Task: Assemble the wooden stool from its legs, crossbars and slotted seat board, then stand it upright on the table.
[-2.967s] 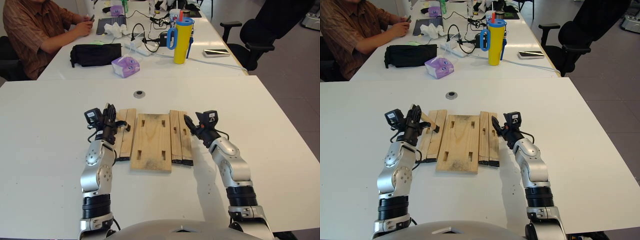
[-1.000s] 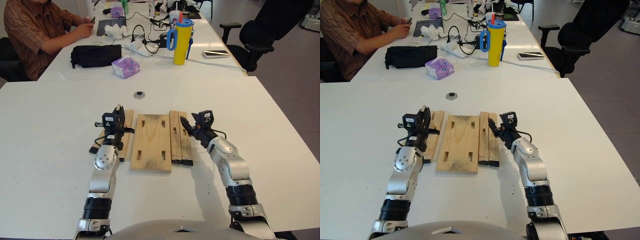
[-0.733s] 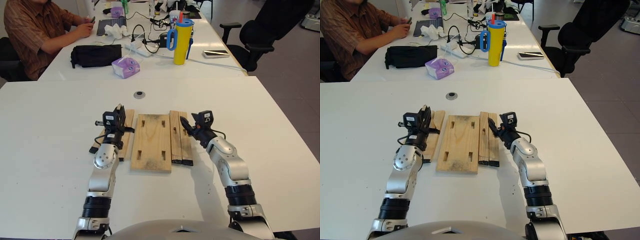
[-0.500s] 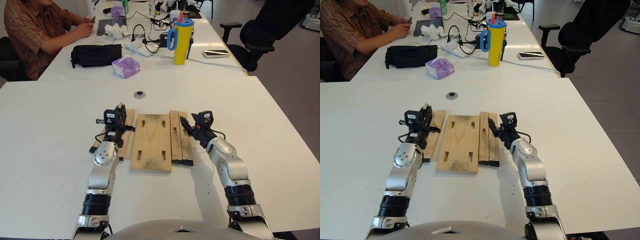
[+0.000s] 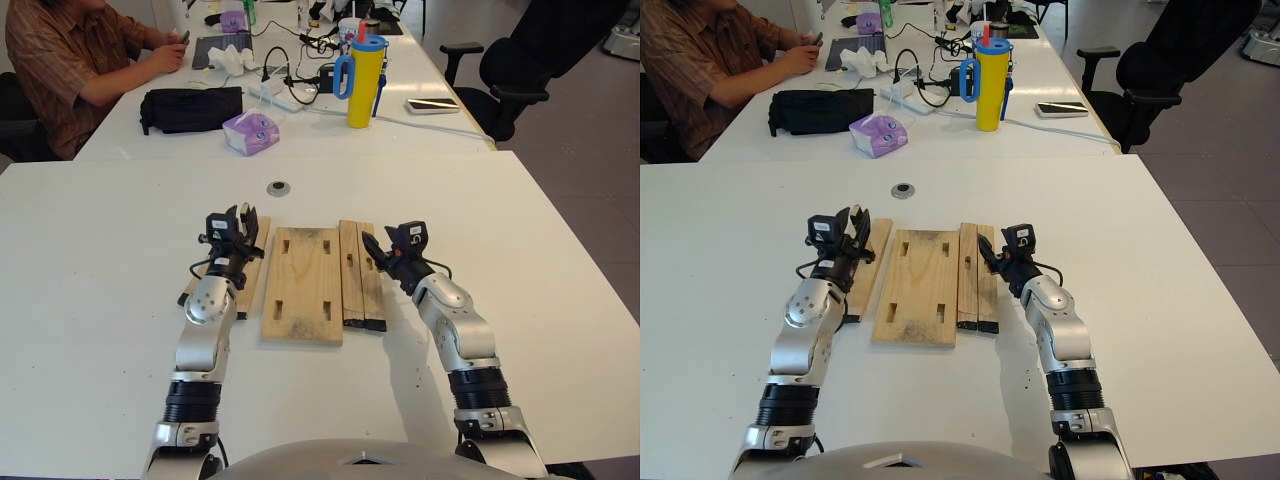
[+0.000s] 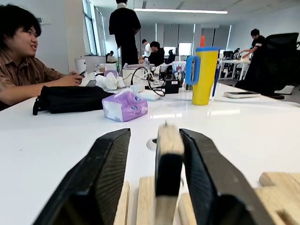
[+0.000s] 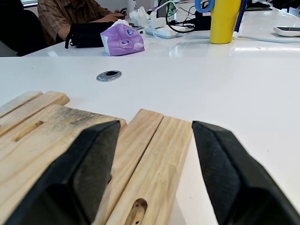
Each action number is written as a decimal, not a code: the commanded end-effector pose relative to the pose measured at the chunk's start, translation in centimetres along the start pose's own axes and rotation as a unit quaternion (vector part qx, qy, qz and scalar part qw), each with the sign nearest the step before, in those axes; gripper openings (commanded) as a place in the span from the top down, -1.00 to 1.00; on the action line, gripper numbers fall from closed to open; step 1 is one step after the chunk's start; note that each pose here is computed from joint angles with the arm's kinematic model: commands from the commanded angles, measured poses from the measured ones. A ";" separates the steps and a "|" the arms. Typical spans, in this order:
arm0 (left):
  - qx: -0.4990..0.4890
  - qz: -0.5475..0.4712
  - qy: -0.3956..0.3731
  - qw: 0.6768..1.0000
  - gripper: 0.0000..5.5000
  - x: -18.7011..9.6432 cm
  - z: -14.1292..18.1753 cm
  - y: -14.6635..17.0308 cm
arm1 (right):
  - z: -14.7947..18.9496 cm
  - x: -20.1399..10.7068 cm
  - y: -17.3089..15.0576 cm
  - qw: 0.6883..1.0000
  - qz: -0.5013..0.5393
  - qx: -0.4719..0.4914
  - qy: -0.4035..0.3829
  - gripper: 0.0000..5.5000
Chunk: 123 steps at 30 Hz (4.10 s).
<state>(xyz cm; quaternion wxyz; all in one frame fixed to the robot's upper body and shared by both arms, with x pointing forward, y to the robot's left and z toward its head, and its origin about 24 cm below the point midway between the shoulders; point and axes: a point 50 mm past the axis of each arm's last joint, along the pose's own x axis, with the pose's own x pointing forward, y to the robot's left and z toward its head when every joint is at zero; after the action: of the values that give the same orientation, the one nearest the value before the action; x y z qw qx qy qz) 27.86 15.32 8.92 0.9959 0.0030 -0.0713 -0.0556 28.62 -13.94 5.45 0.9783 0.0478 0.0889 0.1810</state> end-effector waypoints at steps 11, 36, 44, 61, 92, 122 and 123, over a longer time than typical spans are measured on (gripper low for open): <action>-0.054 -0.006 -0.114 0.992 0.10 5.5 11.0 -0.6 | 0.4 0.9 0.3 1.000 -0.004 0.005 -0.014 -0.03; -0.023 -0.007 0.037 0.999 0.10 5.9 2.8 0.0 | 0.0 1.3 0.5 1.000 -0.010 0.007 -0.023 -0.03; -0.002 -0.017 -0.142 0.990 0.10 6.8 12.3 -0.7 | 0.0 1.2 0.6 1.000 -0.014 0.009 -0.025 -0.03; -0.001 0.030 -0.100 0.994 0.10 6.1 8.6 0.8 | -0.7 1.0 0.8 1.000 -0.012 0.011 -0.012 -0.03; 0.012 0.008 0.148 0.989 0.10 -2.1 -2.1 0.7 | -1.1 1.0 1.6 1.000 0.024 0.000 0.014 -0.03; -0.225 -0.187 -0.066 0.954 0.85 6.2 10.2 2.2 | 7.4 1.2 -3.8 0.945 0.142 0.257 -0.144 -0.54; -0.245 -0.201 -0.067 0.946 0.85 6.4 10.5 2.5 | 8.3 1.1 -4.0 0.935 0.165 0.276 -0.150 -0.59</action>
<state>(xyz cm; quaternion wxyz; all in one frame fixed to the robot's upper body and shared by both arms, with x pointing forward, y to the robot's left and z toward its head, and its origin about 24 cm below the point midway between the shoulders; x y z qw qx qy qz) 32.20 16.10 18.80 0.9467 -0.1918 -0.1137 -0.2325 31.87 -16.92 9.59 0.9224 0.2956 0.0120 0.2484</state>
